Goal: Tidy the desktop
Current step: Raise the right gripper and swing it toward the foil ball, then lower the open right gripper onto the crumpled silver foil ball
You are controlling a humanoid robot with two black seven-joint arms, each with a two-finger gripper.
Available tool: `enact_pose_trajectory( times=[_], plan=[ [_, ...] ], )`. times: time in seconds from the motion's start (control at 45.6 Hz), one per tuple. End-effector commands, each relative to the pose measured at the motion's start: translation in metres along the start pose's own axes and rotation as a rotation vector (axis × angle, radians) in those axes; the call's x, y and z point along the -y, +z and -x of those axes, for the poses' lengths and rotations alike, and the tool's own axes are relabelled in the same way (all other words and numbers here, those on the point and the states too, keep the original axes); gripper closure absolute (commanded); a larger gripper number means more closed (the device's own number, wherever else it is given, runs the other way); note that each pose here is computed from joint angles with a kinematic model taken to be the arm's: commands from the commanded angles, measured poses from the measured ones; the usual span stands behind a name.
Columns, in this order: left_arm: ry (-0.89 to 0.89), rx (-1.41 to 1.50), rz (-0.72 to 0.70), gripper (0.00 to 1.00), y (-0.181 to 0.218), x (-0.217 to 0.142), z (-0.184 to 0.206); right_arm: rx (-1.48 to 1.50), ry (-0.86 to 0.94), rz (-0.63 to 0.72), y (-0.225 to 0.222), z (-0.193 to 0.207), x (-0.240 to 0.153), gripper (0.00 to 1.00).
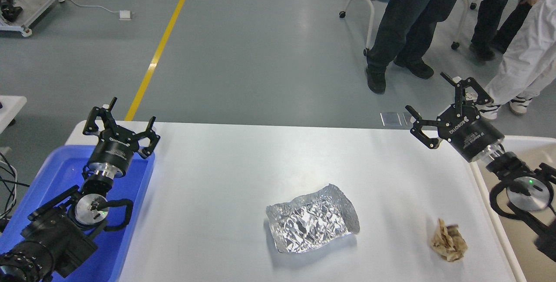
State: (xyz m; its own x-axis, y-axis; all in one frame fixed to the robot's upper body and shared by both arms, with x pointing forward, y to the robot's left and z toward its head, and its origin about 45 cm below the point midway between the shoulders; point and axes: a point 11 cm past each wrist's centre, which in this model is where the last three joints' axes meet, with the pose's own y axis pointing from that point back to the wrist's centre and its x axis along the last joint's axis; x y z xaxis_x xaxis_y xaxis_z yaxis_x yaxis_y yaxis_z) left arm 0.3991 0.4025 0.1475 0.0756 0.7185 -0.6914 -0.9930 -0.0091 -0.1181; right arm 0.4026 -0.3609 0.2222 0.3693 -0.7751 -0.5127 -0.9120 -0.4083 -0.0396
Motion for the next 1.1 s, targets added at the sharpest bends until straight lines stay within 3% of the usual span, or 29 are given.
enact_pose_trajectory(
  times=[0.0, 0.197, 0.461, 0.724, 1.075],
  plan=[
    [-0.001, 0.001, -0.001, 0.00, 0.000, 0.000, 0.000, -0.266, -0.141, 0.117, -0.013, 0.042, -0.021, 0.00],
    [0.000, 0.000, 0.000, 0.00, 0.000, 0.000, 0.000, -0.745, -0.340, 0.233, 0.021, 0.100, -0.027, 0.00],
    [-0.001, 0.001, -0.001, 0.00, 0.000, 0.000, 0.000, -1.141, -0.524, 0.272, 0.081, 0.120, -0.031, 0.00],
    [-0.001, 0.001, -0.001, 0.00, 0.000, 0.000, 0.000, -1.374, -0.518, 0.343, 0.132, 0.076, -0.029, 0.00],
    [0.000, -0.001, 0.000, 0.00, 0.000, 0.000, 0.000, -1.477, -0.544, 0.336, 0.199, 0.065, -0.031, 0.00]
  ],
)
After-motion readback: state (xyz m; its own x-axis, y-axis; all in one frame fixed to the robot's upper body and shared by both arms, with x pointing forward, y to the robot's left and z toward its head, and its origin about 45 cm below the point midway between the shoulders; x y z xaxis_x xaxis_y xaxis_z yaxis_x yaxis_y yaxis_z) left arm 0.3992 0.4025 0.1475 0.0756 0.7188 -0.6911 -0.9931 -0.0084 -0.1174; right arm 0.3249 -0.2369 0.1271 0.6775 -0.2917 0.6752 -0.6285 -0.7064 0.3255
